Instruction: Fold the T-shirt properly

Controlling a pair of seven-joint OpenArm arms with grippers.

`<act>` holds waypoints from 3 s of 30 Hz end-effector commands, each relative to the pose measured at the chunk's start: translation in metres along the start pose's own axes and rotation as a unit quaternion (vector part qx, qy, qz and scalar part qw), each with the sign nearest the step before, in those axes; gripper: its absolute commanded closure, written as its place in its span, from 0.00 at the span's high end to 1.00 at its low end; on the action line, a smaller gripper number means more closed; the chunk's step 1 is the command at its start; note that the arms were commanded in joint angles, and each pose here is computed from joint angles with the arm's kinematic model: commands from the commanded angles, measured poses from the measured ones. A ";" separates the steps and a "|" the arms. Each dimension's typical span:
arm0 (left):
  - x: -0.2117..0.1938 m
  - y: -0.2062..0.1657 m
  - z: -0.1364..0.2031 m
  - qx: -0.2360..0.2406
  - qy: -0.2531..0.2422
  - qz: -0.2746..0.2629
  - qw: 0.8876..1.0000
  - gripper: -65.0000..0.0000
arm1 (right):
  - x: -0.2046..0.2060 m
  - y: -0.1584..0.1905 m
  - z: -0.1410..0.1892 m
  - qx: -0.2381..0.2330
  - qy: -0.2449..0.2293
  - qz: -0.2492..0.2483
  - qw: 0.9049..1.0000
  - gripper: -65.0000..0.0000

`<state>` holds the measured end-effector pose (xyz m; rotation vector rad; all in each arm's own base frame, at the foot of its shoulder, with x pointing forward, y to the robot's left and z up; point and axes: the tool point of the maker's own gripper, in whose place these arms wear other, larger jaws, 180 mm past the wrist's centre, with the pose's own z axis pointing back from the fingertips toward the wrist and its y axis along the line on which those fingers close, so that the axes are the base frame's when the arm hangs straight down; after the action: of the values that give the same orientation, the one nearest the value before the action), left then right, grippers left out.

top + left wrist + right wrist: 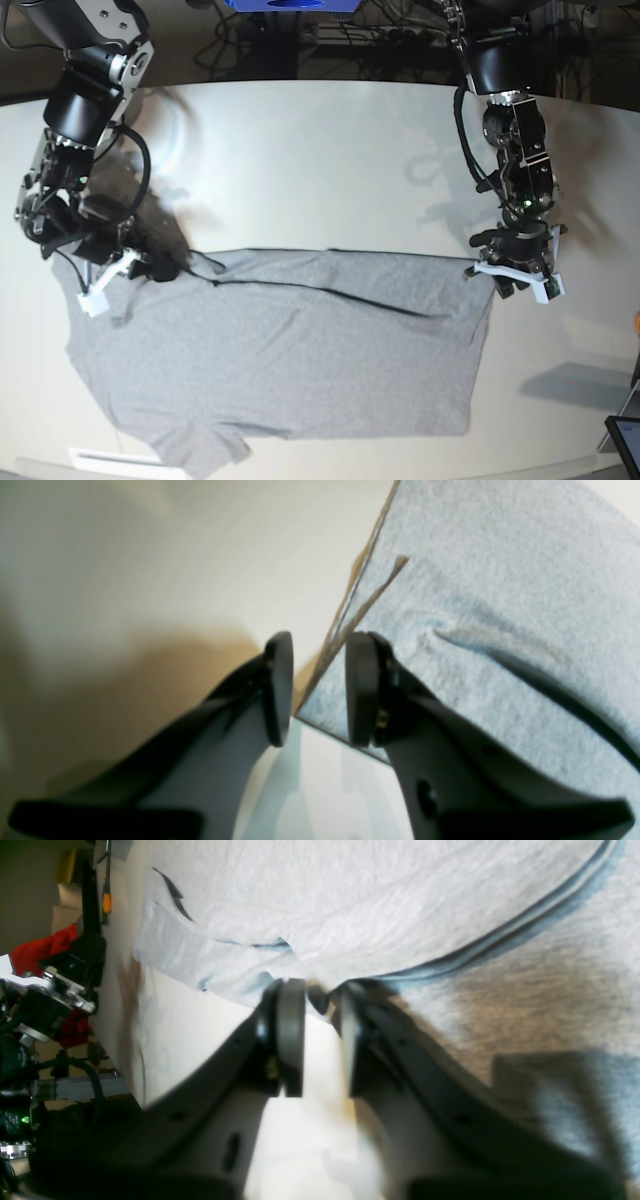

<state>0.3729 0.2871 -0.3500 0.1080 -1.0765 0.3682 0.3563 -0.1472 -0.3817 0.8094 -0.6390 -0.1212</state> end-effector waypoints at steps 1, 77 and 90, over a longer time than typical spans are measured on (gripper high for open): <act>0.021 -0.001 0.000 -0.002 -0.031 -0.003 1.000 0.28 | 0.021 0.009 0.003 0.012 -0.026 0.015 0.999 0.04; 0.032 -0.054 -0.011 -0.108 -0.065 -0.092 0.988 0.28 | 0.038 0.007 0.035 -0.220 -0.071 0.346 0.909 0.30; -0.023 -0.073 -0.024 -0.133 0.005 -0.118 0.984 0.28 | 0.036 -0.025 0.109 -0.313 -0.100 0.334 0.883 0.52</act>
<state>0.4001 0.2082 -0.3903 -0.0336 -1.0339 0.0058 0.3185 -0.2440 -0.3405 -0.0700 -0.9260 0.2120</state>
